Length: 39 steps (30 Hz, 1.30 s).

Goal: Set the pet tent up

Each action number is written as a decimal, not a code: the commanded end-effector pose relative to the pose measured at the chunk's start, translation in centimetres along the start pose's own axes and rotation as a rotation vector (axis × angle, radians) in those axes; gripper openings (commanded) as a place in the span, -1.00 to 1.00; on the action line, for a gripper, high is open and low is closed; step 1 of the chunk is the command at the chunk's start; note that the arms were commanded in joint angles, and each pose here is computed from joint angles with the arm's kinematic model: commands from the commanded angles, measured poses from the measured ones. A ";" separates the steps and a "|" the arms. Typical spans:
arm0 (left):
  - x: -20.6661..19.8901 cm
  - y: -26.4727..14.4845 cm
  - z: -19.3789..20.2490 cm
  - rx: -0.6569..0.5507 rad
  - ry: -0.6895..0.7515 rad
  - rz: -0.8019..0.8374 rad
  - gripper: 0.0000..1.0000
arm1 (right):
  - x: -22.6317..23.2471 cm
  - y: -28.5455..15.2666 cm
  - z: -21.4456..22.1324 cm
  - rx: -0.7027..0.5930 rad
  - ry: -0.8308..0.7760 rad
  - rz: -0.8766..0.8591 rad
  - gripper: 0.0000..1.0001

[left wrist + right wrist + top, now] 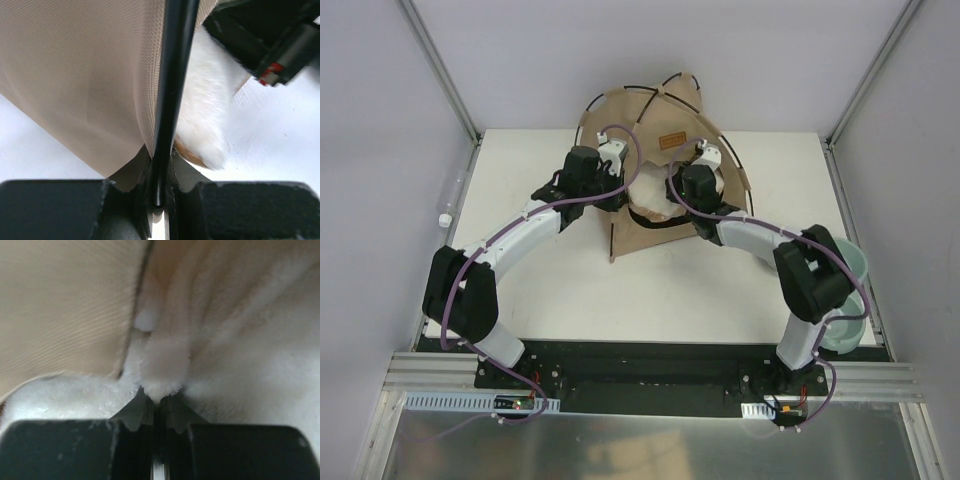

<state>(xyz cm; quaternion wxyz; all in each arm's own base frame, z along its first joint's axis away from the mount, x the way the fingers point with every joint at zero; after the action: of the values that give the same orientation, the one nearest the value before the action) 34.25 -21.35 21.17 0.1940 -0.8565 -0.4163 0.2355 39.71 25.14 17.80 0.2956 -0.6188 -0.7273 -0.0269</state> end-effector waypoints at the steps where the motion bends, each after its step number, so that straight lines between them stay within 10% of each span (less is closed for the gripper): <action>1: -0.7 -1.2 -2.1 -0.044 -0.027 0.027 -1.00 | 2.6 2.8 -2.2 -0.134 0.052 -0.112 -1.00; 11: -1.2 -2.3 -3.1 -0.067 -0.021 0.034 -1.00 | 0.4 4.4 1.9 -0.019 -0.049 -0.052 -0.97; 21: -2.2 -4.0 -4.9 -0.122 -0.011 0.077 -1.00 | 1.1 1.0 0.2 0.050 -0.018 -0.010 0.37; 39: -0.2 -5.2 -4.1 -0.141 0.039 -0.052 -1.00 | -4.7 -14.2 -5.5 0.077 -0.019 0.225 0.85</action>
<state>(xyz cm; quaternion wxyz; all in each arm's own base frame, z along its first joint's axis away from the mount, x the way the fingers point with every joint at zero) 33.21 -20.46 24.57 0.1787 -0.8587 -0.4233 0.2270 31.51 19.90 25.83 0.3086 -0.6228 -0.7189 0.0014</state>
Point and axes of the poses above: each gripper's point midway between its finger pads, its own y axis out along the fingers, its own x axis along the line the jaws close on, z = x × y, the point moved 6 cm from there along -y, back along the fingers, and after that the axes turned 1 degree about y, right-handed, at the moved point
